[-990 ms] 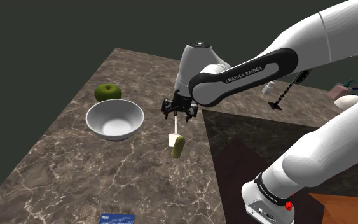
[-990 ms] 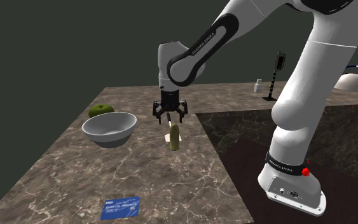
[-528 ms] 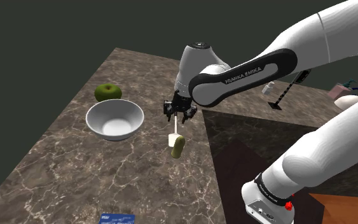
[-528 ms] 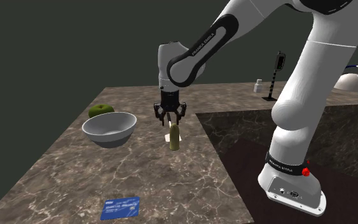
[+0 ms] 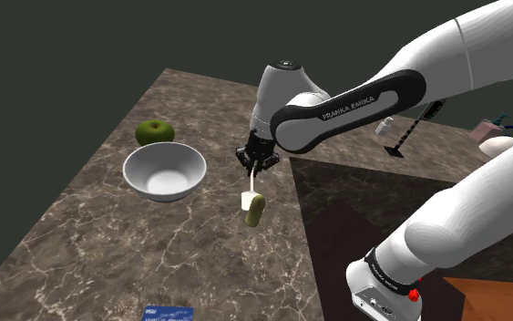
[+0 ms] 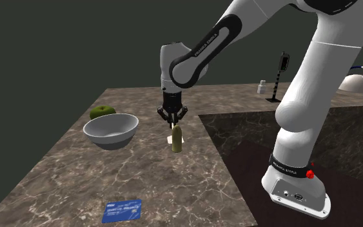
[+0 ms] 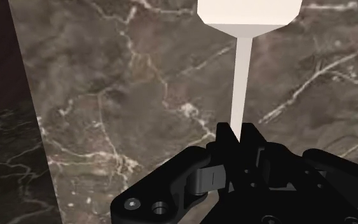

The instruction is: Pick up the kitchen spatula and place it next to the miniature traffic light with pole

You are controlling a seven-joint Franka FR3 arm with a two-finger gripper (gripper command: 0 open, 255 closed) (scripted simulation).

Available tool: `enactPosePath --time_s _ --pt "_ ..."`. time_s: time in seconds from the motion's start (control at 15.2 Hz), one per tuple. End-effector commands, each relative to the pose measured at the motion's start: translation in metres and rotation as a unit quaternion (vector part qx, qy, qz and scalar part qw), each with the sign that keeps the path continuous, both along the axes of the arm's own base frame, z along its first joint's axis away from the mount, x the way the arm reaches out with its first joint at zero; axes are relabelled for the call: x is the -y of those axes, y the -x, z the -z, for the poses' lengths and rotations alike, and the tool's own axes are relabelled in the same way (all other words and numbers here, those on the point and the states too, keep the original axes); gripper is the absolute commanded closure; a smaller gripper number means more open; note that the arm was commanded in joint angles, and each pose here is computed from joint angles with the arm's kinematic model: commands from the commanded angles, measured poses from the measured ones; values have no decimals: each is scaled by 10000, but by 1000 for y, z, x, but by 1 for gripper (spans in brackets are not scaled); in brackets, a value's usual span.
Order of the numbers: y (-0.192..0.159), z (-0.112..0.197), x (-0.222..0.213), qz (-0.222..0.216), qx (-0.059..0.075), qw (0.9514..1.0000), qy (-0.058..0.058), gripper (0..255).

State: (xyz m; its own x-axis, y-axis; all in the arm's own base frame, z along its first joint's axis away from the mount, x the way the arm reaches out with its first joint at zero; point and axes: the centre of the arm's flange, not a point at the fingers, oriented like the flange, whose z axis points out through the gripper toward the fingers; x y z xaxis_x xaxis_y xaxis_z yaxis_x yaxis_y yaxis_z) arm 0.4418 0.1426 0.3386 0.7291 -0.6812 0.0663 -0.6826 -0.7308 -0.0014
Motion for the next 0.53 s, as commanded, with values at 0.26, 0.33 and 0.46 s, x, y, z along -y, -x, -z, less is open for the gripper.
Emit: enactPosePath --time_s 0.26,0.33,0.46 --pt "0 -21 0 -1 -1 10000 0 255" --pt "0 -26 0 -1 -1 10000 0 255" --pt "0 -37 0 -1 -1 10000 0 255"
